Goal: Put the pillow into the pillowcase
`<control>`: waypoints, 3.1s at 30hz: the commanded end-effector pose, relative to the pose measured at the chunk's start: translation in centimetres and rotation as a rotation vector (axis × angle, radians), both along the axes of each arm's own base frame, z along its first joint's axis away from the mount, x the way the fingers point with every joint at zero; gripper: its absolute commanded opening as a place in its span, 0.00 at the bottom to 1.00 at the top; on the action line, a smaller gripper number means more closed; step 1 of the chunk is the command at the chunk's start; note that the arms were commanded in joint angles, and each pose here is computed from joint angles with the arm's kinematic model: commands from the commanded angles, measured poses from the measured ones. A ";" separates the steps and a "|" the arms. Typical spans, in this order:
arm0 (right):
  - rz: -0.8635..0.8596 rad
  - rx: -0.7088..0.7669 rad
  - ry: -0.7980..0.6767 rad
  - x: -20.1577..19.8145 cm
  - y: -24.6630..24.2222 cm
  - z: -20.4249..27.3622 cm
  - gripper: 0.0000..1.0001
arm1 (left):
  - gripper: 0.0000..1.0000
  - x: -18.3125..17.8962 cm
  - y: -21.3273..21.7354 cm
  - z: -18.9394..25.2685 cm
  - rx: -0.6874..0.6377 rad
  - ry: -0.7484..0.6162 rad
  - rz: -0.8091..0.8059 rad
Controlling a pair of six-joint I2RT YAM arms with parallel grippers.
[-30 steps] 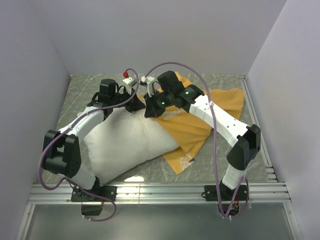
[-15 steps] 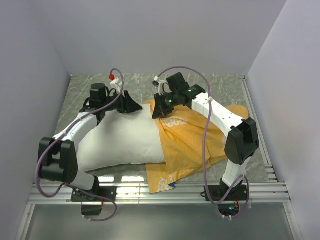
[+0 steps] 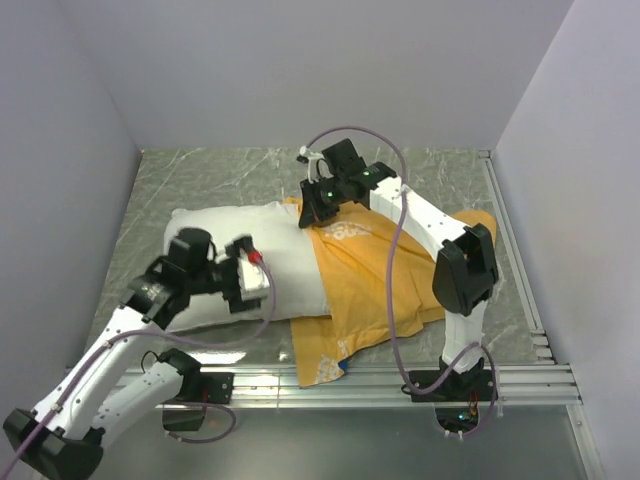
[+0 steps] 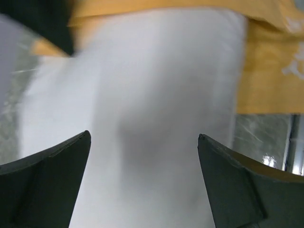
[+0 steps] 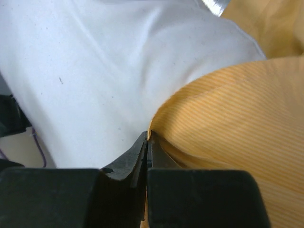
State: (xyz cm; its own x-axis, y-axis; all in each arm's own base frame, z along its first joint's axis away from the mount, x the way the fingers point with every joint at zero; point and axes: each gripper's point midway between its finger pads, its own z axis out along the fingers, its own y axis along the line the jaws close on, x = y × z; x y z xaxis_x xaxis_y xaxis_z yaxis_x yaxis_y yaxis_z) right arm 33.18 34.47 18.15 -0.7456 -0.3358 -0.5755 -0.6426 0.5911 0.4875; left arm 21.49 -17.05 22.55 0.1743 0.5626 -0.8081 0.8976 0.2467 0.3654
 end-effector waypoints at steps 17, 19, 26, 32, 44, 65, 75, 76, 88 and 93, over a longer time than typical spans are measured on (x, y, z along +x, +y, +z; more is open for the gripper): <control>-0.447 -0.043 -0.322 7.9 -13.3 11.6 0.90 | 0.00 9.9 -9.5 -10.7 0.074 0.216 0.352; -0.537 -0.070 -0.312 7.1 -17.1 12.1 0.91 | 0.00 11.7 -10.2 -11.2 0.016 0.345 0.433; -0.668 -0.421 -0.183 2.1 -28.3 4.1 0.88 | 0.00 16.5 -10.1 -12.9 -0.128 0.618 0.688; -0.696 -0.495 -0.030 0.3 -33.0 -3.1 0.71 | 0.00 17.9 -5.4 -13.3 -0.178 0.693 0.863; -0.297 -0.157 0.051 -6.0 -15.8 -4.4 0.92 | 0.00 16.4 -6.2 -11.9 -0.321 0.883 0.828; -0.169 0.100 0.079 -5.9 -2.7 -5.2 0.00 | 0.00 16.4 -10.3 -5.1 -0.607 1.043 0.634; 0.451 0.282 -0.019 -18.3 3.7 6.3 0.00 | 0.00 19.3 -11.5 5.9 -0.952 1.038 0.478; 0.439 0.264 -0.023 -17.7 3.3 5.7 0.00 | 0.00 19.1 -11.4 5.4 -0.951 1.053 0.492; 0.397 0.226 0.174 -16.9 -2.8 3.4 0.61 | 0.00 6.9 -9.6 -10.1 -0.299 1.024 0.425; 0.182 0.208 -0.085 -8.9 -5.1 11.8 0.62 | 0.01 4.2 -8.5 -10.0 -0.108 0.765 0.296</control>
State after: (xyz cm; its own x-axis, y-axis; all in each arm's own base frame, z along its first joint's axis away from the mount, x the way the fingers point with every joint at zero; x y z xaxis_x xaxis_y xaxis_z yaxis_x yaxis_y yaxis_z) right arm 20.13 31.47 23.45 -0.6955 -0.4526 -0.5580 -0.7055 0.2832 0.6497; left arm 28.94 -27.54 13.54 -0.7315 0.1898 -0.6549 0.6284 0.5604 -0.5395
